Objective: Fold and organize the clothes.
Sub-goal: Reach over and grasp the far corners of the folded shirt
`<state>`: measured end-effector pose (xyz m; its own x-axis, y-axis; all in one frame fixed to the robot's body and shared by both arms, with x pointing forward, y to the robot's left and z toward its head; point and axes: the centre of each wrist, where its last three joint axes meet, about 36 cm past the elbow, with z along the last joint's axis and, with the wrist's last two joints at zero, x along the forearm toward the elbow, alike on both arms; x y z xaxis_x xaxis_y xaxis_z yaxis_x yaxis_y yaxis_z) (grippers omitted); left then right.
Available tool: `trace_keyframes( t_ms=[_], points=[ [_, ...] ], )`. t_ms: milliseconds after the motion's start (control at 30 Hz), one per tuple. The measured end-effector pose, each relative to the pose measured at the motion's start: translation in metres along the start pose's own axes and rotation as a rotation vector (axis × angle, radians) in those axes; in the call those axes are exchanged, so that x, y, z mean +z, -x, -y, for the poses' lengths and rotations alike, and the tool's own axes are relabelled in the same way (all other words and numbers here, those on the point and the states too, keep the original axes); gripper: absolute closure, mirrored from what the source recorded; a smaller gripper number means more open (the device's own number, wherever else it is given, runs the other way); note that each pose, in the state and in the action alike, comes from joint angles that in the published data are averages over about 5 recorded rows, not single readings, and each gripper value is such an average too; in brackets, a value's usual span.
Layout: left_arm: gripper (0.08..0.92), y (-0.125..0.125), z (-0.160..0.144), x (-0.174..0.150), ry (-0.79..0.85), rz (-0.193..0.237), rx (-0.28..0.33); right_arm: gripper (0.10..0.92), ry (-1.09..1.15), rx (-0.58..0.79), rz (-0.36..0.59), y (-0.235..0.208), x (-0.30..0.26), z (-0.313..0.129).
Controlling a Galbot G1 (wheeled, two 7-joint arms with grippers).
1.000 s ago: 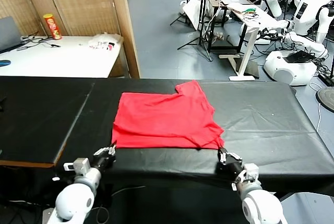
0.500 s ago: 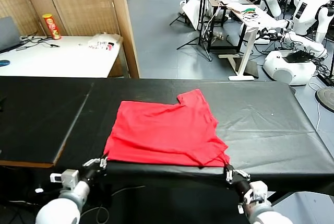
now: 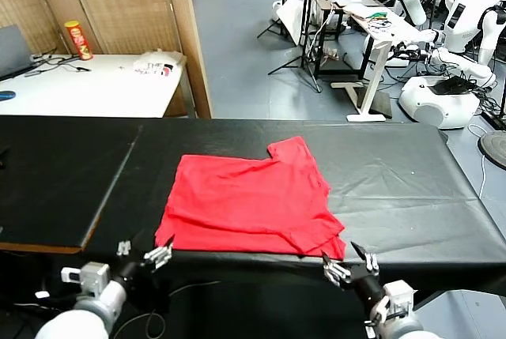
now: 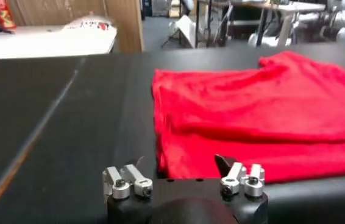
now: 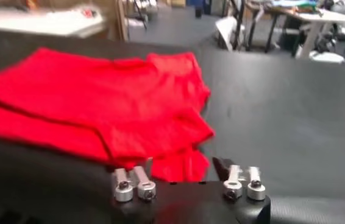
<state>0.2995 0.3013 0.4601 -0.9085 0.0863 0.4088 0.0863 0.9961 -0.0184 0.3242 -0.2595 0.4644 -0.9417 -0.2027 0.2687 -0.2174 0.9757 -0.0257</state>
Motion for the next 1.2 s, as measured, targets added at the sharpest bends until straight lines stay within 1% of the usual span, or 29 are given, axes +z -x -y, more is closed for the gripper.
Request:
trace_keyframes(
  t_ms=[100,267,333,400,567,700,800,933,1200],
  points=[
    [0.202,0.018,-0.003,-0.014,-0.026,0.022,0.003,0.224,-0.012,0.018,0.027,0.035,-0.006,0.008],
    [0.201,0.062,-0.01,-0.04,-0.046,0.073,0.018,0.224,-0.007,0.043,0.038,0.1,-0.016,0.016],
    [0.201,0.083,-0.011,-0.047,-0.051,0.081,0.017,0.224,-0.005,0.057,0.024,0.126,-0.02,0.019],
    [0.201,0.105,-0.011,-0.052,-0.049,0.079,0.015,0.224,-0.004,0.067,0.003,0.15,-0.024,0.021],
    [0.201,0.16,-0.009,-0.066,-0.014,0.042,0.001,0.224,0.012,0.056,-0.044,0.203,-0.034,0.027],
    [0.201,0.202,-0.01,-0.076,0.003,-0.004,-0.005,0.224,0.028,0.053,-0.093,0.24,-0.041,0.03],
    [0.201,0.226,-0.014,-0.084,-0.007,-0.039,-0.002,0.224,0.039,0.073,-0.127,0.262,-0.047,0.033],
    [0.201,0.248,-0.017,-0.091,-0.017,-0.073,-0.003,0.224,0.052,0.09,-0.159,0.282,-0.052,0.034],
    [0.201,0.273,-0.02,-0.098,-0.024,-0.097,-0.022,0.224,0.089,0.084,-0.213,0.302,-0.048,0.032]
  ],
)
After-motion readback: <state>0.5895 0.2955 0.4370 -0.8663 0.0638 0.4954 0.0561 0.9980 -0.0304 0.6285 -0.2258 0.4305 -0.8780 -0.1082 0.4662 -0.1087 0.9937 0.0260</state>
